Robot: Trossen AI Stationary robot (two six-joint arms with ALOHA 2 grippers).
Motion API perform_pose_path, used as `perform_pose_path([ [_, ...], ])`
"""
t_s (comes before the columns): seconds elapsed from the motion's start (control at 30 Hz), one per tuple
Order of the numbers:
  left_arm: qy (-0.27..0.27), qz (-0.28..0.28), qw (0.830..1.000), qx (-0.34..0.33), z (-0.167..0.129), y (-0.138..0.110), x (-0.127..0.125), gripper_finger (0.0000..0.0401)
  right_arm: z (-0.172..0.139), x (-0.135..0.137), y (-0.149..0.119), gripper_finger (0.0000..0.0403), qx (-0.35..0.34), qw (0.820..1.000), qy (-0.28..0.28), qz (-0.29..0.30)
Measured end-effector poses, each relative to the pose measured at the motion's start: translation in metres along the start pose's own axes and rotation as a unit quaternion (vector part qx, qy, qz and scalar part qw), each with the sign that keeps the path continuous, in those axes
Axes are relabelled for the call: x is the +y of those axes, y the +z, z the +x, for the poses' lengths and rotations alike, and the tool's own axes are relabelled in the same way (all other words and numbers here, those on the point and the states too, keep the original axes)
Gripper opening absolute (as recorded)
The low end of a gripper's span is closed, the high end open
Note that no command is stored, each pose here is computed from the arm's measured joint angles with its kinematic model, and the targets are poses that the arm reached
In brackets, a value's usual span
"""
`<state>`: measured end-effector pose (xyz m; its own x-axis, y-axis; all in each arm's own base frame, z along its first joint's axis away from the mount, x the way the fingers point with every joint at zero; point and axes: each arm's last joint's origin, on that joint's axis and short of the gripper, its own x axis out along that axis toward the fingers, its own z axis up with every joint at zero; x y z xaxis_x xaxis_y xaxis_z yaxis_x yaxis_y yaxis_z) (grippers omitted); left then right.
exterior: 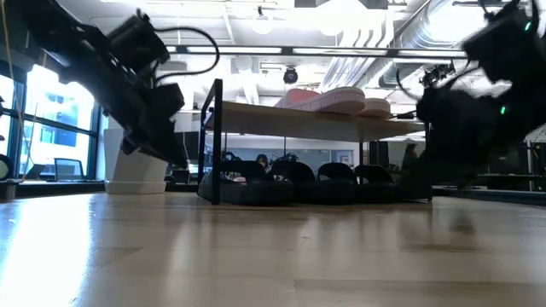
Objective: Pick and place slides into the shelf
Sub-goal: Adjust the pink slide on the shelf
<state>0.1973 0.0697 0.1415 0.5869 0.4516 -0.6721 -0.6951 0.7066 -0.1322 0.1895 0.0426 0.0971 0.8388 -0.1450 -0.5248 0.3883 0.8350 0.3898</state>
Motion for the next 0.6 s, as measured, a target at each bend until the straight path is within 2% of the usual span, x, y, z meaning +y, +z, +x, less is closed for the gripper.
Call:
perform_pose_path([
  [0.13,-0.011,0.002,1.0,-0.017,-0.015,0.001,-0.007,0.0001,-0.019,0.016,0.016,0.0,-0.021,0.995,0.097,-0.023],
  [0.27,-0.025,0.001,0.998,-0.052,-0.03,0.004,-0.014,0.0001,-0.042,0.02,0.034,0.0,-0.057,0.987,0.137,-0.061],
  [0.43,-0.037,0.001,0.993,-0.109,-0.051,0.012,-0.025,0.0001,-0.075,0.025,0.064,0.0,-0.057,0.975,0.12,-0.176],
  [0.6,-0.02,0.014,0.984,-0.175,-0.072,0.03,-0.036,0.0001,-0.12,0.036,0.116,0.0015,-0.062,0.946,0.039,-0.317],
])
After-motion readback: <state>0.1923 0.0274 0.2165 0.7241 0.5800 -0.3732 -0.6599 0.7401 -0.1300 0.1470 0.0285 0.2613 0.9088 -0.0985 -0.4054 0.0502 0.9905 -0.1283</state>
